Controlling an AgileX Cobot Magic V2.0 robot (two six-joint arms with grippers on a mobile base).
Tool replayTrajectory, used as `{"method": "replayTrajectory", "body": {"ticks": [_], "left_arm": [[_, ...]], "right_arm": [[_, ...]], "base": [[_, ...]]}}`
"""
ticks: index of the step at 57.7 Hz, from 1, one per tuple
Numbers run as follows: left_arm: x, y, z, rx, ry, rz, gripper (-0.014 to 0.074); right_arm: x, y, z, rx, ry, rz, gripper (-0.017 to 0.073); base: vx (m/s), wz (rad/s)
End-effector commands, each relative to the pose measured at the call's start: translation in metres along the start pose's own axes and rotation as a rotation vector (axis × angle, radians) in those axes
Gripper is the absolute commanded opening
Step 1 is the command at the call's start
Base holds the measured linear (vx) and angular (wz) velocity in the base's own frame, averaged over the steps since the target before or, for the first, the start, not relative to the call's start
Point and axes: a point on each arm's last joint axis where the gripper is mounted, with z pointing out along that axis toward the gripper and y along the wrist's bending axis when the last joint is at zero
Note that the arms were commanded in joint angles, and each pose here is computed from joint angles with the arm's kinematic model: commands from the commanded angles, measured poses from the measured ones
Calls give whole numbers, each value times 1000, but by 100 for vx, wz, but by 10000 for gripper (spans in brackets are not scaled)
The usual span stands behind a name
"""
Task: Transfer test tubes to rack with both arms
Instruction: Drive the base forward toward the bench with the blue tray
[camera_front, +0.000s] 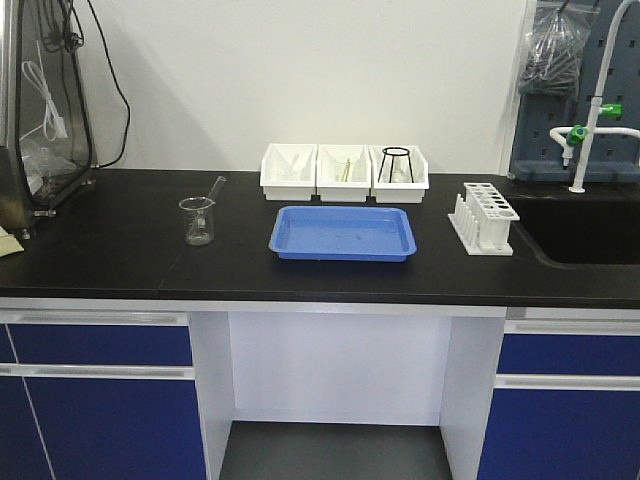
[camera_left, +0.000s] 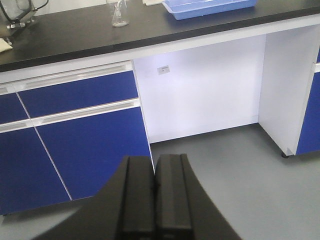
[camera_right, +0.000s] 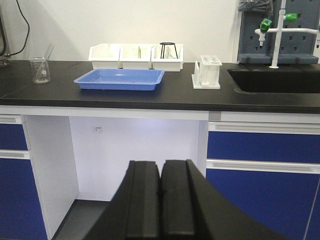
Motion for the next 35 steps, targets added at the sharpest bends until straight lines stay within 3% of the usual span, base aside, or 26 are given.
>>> {"method": "replayTrajectory", "body": {"ticks": [1, 35], "left_arm": [[1, 0, 1, -7, -72, -9, -20], [1, 0, 1, -7, -72, -9, -20]], "right_arm": [[-4, 0, 0, -2, -74, -10, -7], [-4, 0, 0, -2, -73, -10, -7]], "base": [[10, 3], [25, -1]]}}
